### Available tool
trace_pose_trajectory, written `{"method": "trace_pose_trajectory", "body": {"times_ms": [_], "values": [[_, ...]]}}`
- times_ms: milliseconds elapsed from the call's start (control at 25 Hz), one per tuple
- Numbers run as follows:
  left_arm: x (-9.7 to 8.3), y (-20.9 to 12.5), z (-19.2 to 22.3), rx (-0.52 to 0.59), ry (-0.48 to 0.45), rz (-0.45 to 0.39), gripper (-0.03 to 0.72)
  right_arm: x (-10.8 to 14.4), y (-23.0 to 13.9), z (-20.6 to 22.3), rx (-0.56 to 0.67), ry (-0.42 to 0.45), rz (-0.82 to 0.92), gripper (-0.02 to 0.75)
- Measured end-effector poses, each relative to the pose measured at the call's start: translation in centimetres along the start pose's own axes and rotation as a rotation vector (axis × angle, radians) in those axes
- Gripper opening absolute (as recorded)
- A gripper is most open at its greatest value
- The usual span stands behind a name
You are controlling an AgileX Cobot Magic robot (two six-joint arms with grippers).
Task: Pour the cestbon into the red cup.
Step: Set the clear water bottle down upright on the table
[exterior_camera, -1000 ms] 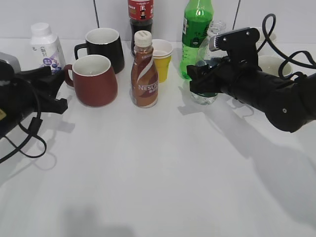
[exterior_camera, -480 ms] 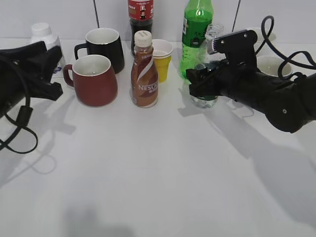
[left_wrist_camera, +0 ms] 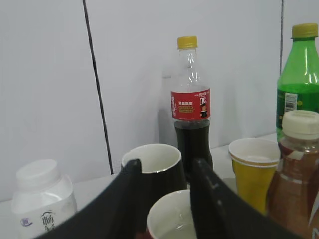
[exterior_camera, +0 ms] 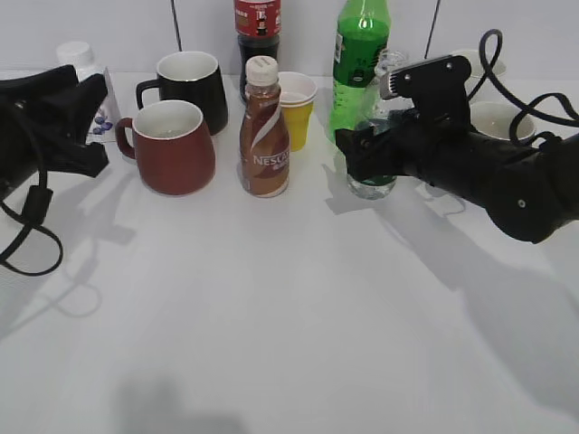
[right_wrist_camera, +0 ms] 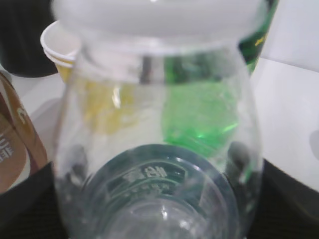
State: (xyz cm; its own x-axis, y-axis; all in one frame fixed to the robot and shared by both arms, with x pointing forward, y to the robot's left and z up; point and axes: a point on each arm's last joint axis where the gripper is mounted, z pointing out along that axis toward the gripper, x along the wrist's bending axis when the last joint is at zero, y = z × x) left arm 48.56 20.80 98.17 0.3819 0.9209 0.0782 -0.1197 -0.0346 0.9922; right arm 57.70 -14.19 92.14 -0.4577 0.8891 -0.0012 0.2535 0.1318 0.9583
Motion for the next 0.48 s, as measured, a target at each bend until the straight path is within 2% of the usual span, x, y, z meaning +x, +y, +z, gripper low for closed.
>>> {"method": "trace_pose_trajectory", "body": {"times_ms": [200, 480], "values": [[0.0, 0.2, -0.2, 0.046, 0.0, 0.001, 0.258, 0.0, -0.1, -0.2, 0.052, -0.004, 0.015, 0.66], [0.2, 1.4, -1.2, 0.137, 0.014, -0.094, 0.258, -0.1, 1.3, -1.7, 0.155, -0.024, 0.125, 0.66]]}}
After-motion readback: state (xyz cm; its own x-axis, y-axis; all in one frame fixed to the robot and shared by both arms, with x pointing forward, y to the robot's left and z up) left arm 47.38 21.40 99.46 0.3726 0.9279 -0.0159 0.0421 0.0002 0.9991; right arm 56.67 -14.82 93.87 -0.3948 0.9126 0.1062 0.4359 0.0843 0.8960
